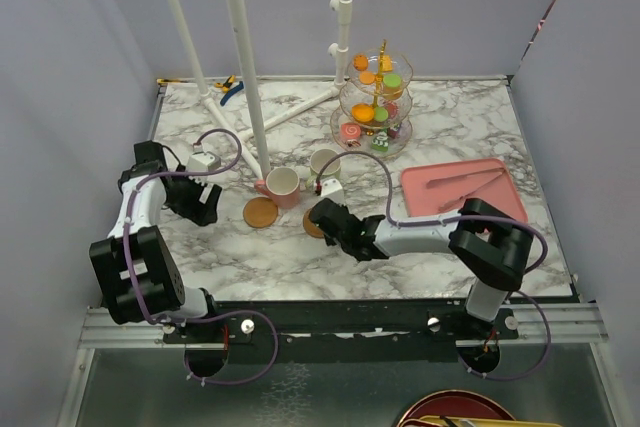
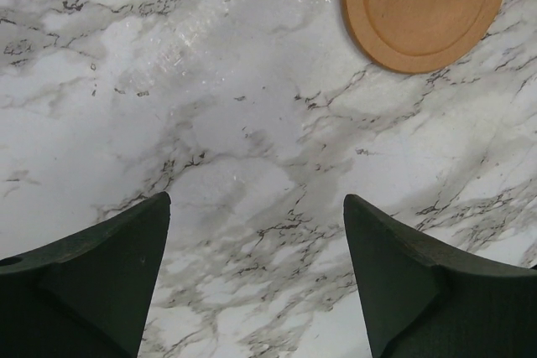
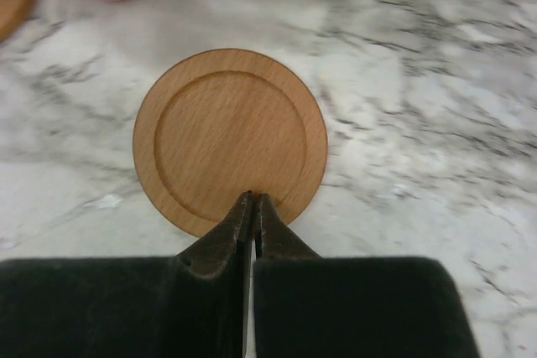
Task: Serve the afternoon tea
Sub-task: Move the coaster to the center of the board.
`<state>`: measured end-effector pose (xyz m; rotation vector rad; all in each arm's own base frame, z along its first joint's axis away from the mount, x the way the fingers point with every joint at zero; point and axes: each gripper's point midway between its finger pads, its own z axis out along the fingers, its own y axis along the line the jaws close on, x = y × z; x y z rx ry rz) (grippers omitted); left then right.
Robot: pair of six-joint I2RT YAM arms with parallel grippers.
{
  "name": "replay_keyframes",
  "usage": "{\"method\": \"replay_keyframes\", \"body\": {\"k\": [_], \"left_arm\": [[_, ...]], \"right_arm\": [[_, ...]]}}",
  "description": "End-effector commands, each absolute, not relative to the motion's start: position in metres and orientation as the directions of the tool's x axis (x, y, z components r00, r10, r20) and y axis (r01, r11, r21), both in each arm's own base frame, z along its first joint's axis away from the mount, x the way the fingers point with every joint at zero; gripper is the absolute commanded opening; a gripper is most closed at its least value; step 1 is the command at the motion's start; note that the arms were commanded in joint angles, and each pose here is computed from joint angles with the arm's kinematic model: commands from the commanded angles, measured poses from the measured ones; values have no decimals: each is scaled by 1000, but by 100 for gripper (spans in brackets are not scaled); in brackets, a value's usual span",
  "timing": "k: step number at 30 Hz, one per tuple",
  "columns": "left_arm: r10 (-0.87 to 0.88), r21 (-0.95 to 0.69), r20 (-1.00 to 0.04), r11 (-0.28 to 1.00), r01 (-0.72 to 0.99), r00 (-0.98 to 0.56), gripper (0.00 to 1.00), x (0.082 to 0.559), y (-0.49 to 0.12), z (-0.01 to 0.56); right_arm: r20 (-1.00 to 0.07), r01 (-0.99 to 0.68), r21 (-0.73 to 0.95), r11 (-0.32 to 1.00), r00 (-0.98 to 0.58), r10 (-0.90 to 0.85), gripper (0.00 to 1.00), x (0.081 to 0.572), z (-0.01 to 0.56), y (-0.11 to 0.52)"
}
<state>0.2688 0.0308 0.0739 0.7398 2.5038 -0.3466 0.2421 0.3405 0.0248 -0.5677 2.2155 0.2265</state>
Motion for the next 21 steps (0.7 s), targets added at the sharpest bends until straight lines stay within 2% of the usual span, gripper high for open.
{"method": "replay_keyframes", "body": {"k": [1,8,16,19,21], "left_arm": [[423,-103,-575,812,575,-700,85,281,21,78],[420,-105,-585,810,578,-694,85,282,19,79],[411,-110,-600,808,579,-687,86,282,16,83],[394,-120,-608,813,570,-690,86,285,15,86],[365,-142,-611,822,551,-703,86,288,14,89]], "right_arm": [[-572,-233,-259,937,-745,-343,3,230,-18,230],[-619,-47,-270,962,-757,-211,2,240,4,189],[-639,58,-275,960,-757,-137,3,242,23,163],[-697,48,-222,974,-707,-124,3,251,45,172],[-766,-23,-142,990,-631,-125,4,259,70,195]]}}
